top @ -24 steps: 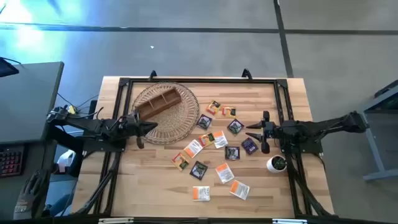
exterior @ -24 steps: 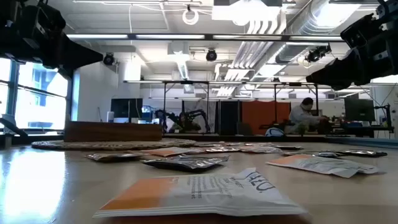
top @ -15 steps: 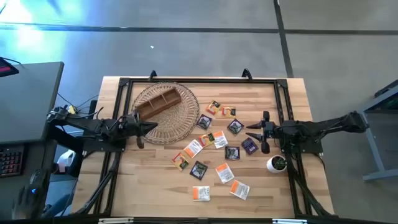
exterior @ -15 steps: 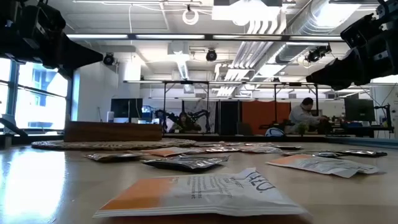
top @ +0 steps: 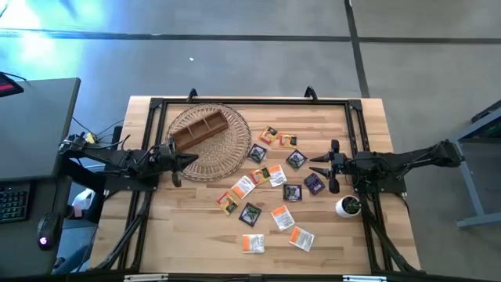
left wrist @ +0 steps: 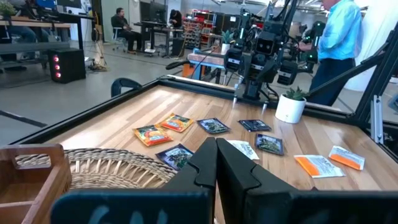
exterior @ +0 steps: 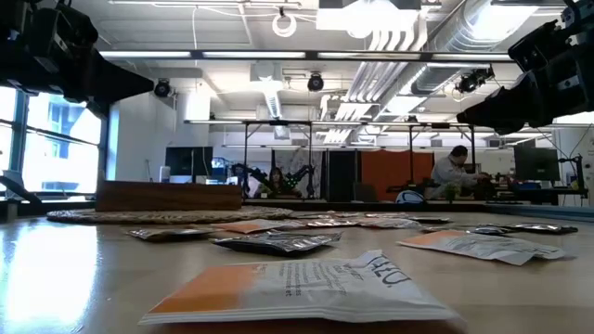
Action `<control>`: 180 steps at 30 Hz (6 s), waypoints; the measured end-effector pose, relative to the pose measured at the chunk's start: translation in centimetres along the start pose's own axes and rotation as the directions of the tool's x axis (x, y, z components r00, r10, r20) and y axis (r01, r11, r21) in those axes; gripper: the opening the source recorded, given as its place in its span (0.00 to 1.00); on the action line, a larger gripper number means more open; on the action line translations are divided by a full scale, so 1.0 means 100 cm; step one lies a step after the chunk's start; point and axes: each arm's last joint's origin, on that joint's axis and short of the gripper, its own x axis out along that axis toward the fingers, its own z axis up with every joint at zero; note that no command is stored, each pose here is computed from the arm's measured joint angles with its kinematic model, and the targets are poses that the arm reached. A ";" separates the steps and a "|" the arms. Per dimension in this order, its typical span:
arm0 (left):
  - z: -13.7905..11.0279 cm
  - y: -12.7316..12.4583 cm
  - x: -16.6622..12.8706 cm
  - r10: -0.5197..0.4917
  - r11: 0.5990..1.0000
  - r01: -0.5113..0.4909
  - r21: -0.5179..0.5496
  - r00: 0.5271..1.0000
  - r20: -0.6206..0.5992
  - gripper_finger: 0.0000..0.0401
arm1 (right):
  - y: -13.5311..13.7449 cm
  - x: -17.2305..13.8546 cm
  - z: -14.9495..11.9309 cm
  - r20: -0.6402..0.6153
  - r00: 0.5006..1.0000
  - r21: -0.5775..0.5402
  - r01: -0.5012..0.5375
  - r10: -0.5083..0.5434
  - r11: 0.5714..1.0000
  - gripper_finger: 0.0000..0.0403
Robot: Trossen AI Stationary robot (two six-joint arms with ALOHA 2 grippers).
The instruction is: Pick & Place Tea
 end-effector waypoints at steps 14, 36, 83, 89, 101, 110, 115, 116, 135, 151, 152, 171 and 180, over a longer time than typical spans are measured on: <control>0.000 0.000 0.000 0.000 1.000 0.000 0.000 1.000 0.000 0.00 | 0.000 0.000 0.000 0.000 1.000 0.000 0.000 0.000 1.000 0.32; 0.000 0.000 0.000 0.000 1.000 0.000 0.000 1.000 0.001 0.00 | 0.000 0.000 0.000 0.000 1.000 0.000 0.000 0.000 1.000 0.32; 0.000 0.000 0.000 0.000 1.000 0.000 0.000 1.000 0.000 0.00 | 0.000 0.000 0.000 0.000 1.000 0.000 0.000 0.000 1.000 0.32; 0.000 0.000 0.000 0.000 1.000 0.000 0.000 1.000 0.000 0.00 | 0.000 0.000 0.000 0.000 1.000 0.000 0.000 0.000 1.000 0.32; 0.000 0.000 0.000 0.000 1.000 0.000 0.000 1.000 0.000 0.00 | 0.000 0.000 0.000 0.000 1.000 0.000 0.000 0.000 1.000 0.32; 0.000 0.000 0.000 0.000 1.000 0.000 0.000 1.000 0.000 0.00 | -0.001 0.000 0.001 0.015 1.000 0.000 0.025 -0.025 1.000 0.32; 0.001 0.002 0.000 0.055 0.997 -0.056 0.055 0.998 0.017 0.00 | -0.003 0.000 0.002 0.021 0.994 0.000 0.111 -0.111 0.994 0.32; 0.001 0.002 0.000 0.061 0.996 -0.062 0.058 0.998 0.017 0.00 | -0.003 0.000 0.002 0.024 0.993 0.002 0.116 -0.116 0.993 0.32; 0.016 0.003 -0.001 0.155 0.988 -0.152 -0.033 0.977 0.148 0.00 | -0.016 -0.003 0.026 0.197 0.866 0.272 0.401 -0.459 0.875 0.32; 0.029 0.004 -0.004 0.186 0.982 -0.185 -0.029 0.949 0.255 0.00 | -0.049 0.057 0.065 -0.062 0.828 0.205 0.557 -0.557 0.805 0.32; 0.031 0.005 -0.005 0.204 0.978 -0.206 -0.023 0.940 0.275 0.00 | -0.053 0.062 0.063 -0.089 0.818 0.214 0.573 -0.568 0.791 0.32; 0.052 0.000 -0.013 -0.029 0.993 -0.029 0.110 0.875 0.484 0.06 | -0.116 0.112 0.014 -0.429 0.665 0.191 0.728 -0.611 0.659 0.32; 0.046 0.000 -0.010 0.010 0.999 -0.023 0.027 0.907 0.421 0.25 | -0.125 0.124 -0.021 -0.546 0.666 0.313 0.725 -0.508 0.614 0.32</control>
